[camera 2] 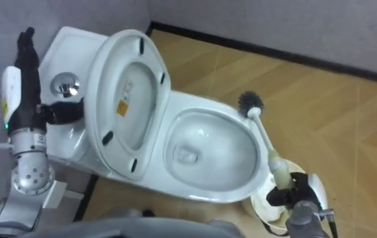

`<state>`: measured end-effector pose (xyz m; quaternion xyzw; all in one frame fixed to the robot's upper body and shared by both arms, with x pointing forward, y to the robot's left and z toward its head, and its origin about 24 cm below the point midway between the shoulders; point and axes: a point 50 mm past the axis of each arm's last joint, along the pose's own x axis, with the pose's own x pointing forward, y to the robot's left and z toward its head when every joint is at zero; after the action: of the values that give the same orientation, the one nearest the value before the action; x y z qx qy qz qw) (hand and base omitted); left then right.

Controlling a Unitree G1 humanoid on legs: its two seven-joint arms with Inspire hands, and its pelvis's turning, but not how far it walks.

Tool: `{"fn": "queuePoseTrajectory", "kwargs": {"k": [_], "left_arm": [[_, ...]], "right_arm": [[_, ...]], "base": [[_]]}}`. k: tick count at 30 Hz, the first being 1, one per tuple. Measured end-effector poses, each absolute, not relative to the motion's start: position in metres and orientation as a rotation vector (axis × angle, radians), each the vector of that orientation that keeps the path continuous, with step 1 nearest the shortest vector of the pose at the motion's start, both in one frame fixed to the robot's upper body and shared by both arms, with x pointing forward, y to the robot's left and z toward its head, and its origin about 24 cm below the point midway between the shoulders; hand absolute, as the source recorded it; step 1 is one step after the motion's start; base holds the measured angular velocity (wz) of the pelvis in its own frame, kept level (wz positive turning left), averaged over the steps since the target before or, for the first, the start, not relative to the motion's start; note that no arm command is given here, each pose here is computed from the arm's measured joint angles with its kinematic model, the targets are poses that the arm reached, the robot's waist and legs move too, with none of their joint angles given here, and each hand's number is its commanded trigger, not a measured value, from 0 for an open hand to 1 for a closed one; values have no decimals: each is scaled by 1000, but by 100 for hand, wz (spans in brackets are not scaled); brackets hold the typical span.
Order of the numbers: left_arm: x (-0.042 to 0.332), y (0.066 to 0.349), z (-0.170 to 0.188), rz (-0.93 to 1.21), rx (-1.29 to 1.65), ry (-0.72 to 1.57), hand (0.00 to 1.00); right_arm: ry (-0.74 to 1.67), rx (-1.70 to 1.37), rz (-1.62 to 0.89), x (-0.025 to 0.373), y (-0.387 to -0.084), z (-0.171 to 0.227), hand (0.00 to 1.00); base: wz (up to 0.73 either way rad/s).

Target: Brush toilet

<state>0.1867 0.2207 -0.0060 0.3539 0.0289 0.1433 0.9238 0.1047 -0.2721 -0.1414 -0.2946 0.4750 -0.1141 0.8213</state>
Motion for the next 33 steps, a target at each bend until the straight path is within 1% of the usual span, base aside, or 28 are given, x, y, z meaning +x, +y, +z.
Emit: {"fn": "queuePoseTrajectory", "kwargs": {"k": [4, 8, 14, 20, 23, 27, 33], "left_arm": [[183, 217, -24, 251, 708, 138, 0], [183, 213, -28, 218, 707, 153, 0], [176, 210, -46, 149, 710, 240, 0], [180, 205, -47, 120, 704, 231, 0], [186, 203, -47, 112, 688, 210, 0], [194, 199, -42, 97, 690, 176, 0], [210, 188, -31, 71, 696, 91, 0]], "right_arm": [[1001, -631, -241, 114, -272, -140, 100], [978, -634, -243, 123, -273, -137, 100], [966, -698, -240, 127, -287, -130, 100], [953, -760, -232, 143, -295, -123, 100], [922, -819, -218, 159, -299, -115, 100], [876, -876, -193, 177, -298, -107, 100], [778, -1074, -149, 203, -301, -90, 100]], "base": [[6], [-2], [0], [-1], [-7], [10], [3]]}}
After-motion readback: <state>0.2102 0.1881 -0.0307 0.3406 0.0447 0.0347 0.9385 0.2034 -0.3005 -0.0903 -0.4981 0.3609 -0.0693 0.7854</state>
